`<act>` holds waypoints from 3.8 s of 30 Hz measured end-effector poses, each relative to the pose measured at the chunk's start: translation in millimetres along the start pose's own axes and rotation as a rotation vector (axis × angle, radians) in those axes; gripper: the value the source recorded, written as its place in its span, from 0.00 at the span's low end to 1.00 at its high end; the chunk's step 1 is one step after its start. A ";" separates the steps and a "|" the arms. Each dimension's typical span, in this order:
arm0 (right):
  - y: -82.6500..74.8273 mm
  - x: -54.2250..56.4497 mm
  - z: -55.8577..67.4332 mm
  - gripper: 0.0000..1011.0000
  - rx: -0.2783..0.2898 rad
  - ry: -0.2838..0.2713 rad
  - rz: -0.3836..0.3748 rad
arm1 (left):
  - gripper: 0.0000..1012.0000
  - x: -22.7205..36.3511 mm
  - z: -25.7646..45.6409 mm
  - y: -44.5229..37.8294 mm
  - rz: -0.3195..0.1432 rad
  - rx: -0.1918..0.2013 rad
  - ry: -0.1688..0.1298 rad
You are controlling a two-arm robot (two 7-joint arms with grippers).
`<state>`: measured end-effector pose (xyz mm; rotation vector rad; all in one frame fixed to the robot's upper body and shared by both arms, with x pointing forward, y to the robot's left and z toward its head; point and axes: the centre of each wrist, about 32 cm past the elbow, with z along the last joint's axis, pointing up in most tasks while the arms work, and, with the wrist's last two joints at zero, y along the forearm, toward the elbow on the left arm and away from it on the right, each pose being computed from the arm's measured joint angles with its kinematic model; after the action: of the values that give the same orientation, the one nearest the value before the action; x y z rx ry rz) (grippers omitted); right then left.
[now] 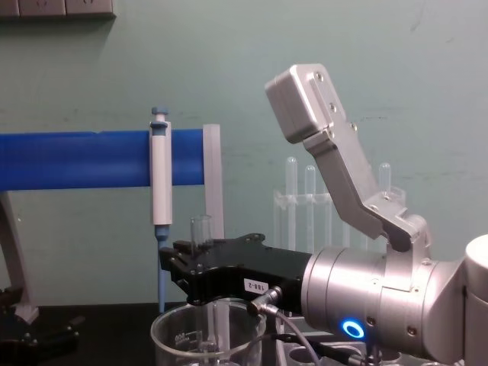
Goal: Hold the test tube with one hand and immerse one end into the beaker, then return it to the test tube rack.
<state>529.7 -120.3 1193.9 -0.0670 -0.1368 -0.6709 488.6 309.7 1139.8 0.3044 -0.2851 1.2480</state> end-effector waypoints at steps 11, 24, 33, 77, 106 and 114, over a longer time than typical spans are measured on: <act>0.0 0.0 0.0 0.13 0.000 0.000 0.000 | 0.99 0.0 0.0 0.0 0.000 0.000 0.000; 0.0 0.0 0.0 0.13 0.000 0.000 0.000 | 0.99 0.0 0.0 0.0 0.000 0.000 0.000; 0.0 0.0 0.0 0.13 0.000 0.000 0.000 | 0.99 0.0 0.0 0.0 0.000 0.000 0.000; 0.0 0.0 0.0 0.13 0.000 0.000 0.000 | 0.99 0.0 0.0 0.0 0.000 0.000 0.000; 0.0 0.0 0.0 0.13 0.000 0.000 0.000 | 0.99 0.0 0.0 0.0 0.000 0.000 0.000; 0.0 0.0 0.0 0.13 0.000 0.000 0.000 | 0.99 0.0 0.0 0.0 0.000 0.000 0.000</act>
<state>529.7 -120.3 1193.9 -0.0670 -0.1369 -0.6709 488.6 309.7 1139.8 0.3045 -0.2850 1.2480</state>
